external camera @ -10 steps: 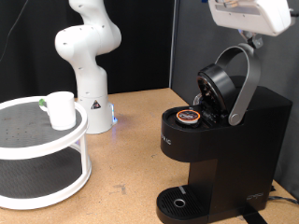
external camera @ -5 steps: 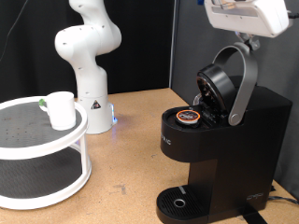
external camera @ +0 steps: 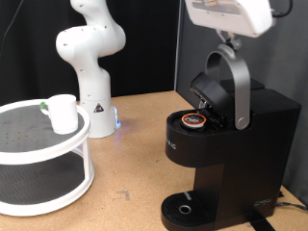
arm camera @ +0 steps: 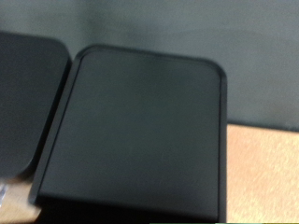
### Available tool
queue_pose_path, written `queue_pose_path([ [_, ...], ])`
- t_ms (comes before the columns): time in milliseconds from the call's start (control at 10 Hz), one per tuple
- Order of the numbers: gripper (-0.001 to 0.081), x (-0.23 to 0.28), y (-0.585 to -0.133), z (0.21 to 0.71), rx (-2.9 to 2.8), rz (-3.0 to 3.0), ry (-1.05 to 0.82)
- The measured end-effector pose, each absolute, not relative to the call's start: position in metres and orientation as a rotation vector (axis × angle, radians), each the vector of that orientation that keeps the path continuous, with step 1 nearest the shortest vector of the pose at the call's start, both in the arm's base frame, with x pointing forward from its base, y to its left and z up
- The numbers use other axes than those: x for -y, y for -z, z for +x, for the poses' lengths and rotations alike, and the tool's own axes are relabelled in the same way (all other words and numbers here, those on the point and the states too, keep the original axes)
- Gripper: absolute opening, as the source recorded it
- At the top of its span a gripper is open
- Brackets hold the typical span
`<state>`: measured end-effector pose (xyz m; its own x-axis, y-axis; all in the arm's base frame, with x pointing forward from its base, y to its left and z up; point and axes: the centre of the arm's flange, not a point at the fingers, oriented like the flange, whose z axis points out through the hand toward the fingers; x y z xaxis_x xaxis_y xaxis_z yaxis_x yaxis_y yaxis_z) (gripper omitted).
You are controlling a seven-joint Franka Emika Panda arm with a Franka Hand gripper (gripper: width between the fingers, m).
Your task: Make a cup of coffee with the keurig machine
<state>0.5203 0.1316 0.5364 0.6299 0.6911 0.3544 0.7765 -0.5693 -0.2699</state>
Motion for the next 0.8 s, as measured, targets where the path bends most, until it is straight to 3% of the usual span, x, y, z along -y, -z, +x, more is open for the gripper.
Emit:
queue_pose_path([
  [800,0.0000,-0.067,-0.504,0.524,1.204,-2.626,0.106],
])
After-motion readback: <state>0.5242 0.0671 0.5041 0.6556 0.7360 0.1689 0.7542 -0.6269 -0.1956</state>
